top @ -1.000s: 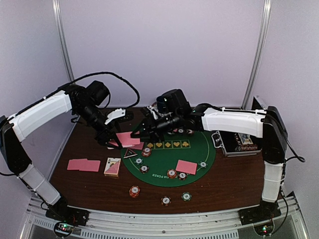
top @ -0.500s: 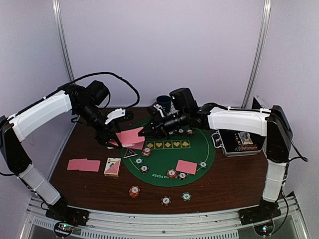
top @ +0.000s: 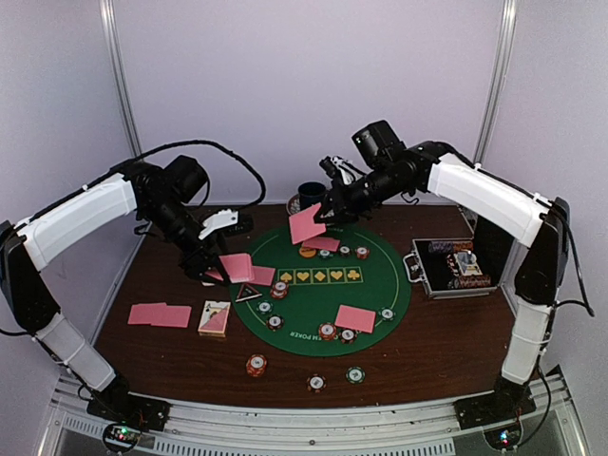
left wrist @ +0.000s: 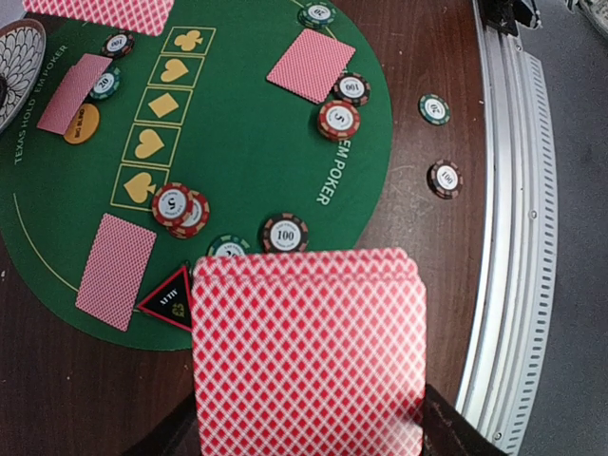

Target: Distribute texas hold em gaming equipment

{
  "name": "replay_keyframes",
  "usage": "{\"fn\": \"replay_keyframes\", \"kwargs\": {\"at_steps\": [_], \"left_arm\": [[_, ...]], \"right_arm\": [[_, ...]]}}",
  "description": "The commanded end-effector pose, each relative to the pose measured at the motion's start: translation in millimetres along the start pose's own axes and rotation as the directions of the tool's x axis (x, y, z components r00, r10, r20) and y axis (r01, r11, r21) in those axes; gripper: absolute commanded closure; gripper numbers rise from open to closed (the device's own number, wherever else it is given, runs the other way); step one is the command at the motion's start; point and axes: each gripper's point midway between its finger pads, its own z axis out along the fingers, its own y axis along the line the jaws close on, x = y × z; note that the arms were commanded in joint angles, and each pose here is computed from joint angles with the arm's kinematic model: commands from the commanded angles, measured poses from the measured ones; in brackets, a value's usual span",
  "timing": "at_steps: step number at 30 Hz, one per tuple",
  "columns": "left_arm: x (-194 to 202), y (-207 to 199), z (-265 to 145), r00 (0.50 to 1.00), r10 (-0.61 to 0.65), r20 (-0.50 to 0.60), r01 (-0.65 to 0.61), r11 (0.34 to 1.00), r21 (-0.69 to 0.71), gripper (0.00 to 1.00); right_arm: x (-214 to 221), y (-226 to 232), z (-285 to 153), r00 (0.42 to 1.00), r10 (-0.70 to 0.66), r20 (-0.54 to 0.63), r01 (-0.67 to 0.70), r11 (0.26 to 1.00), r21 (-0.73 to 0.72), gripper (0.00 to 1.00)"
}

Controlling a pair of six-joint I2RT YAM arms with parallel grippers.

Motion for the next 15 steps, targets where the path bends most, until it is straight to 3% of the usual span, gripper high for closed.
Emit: {"fn": "replay_keyframes", "kwargs": {"at_steps": [1,6,9,15], "left_arm": [[-0.4,-4.4,-11.6,1.000,-0.006,0.025,0.006,1.000,-0.013,1.00],[3.4,-5.7,-13.8,0.999,-0.020,0.025,0.020,1.000,-0.007,1.00],[5.1,-6.3,-14.8,0.999,-0.023,0.027,0.023,1.000,-0.008,1.00],[5.8,-7.1,-15.9,0.999,-0.022,0.030,0.022,1.000,-0.007,1.00]], "right_arm": [[22.5,-71.4,-3.4,0.932,-0.292,-0.214,0.359,0.817,0.451,1.00],[-2.0,-82.7,12.2,0.781,-0.530,-0.330,0.602,0.499,0.623,1.00],[-16.1,-82.4,23.9,0.686,-0.620,-0.380,0.665,0.324,0.673,1.00],[-22.0,-76.4,64.6,0.429,-0.731,-0.530,0.743,-0.048,0.668,1.00]]}}
